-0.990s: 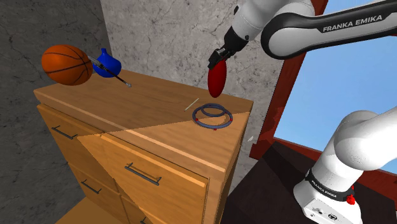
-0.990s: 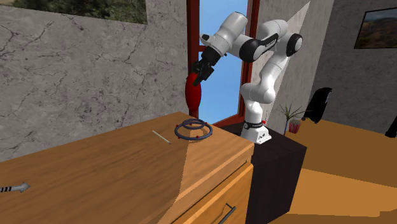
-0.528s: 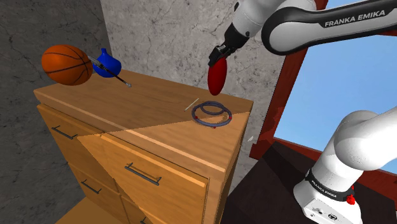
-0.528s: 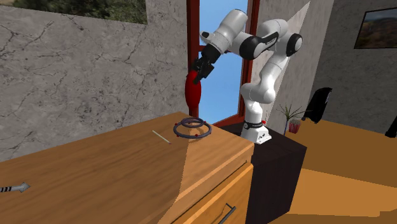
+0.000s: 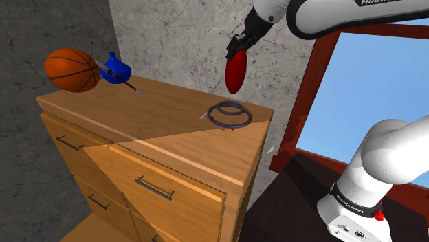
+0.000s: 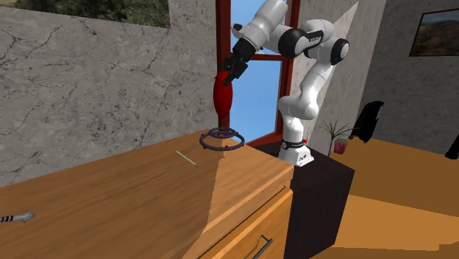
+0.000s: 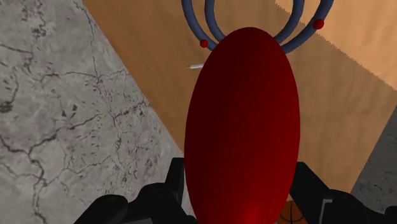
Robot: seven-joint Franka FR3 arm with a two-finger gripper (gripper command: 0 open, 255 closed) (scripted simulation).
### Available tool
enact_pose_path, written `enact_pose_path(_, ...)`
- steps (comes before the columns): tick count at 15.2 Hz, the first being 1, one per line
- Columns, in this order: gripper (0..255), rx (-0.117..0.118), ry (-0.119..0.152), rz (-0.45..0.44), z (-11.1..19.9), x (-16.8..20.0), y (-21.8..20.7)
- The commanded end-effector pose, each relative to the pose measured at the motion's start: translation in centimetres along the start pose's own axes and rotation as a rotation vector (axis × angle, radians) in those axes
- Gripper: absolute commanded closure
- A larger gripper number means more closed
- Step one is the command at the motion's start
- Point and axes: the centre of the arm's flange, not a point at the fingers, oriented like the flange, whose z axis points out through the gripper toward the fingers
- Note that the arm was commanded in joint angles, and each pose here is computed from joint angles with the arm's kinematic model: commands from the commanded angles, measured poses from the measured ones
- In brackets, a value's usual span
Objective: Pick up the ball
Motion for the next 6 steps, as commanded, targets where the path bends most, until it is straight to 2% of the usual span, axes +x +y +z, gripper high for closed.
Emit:
enact_pose_path(1, 255, 0.000, 0.001, 0.000, -0.9, 0.6, 0.2)
enact_pose_path(6, 255, 0.000, 0.001, 0.000, -2.2, 1.6, 0.4)
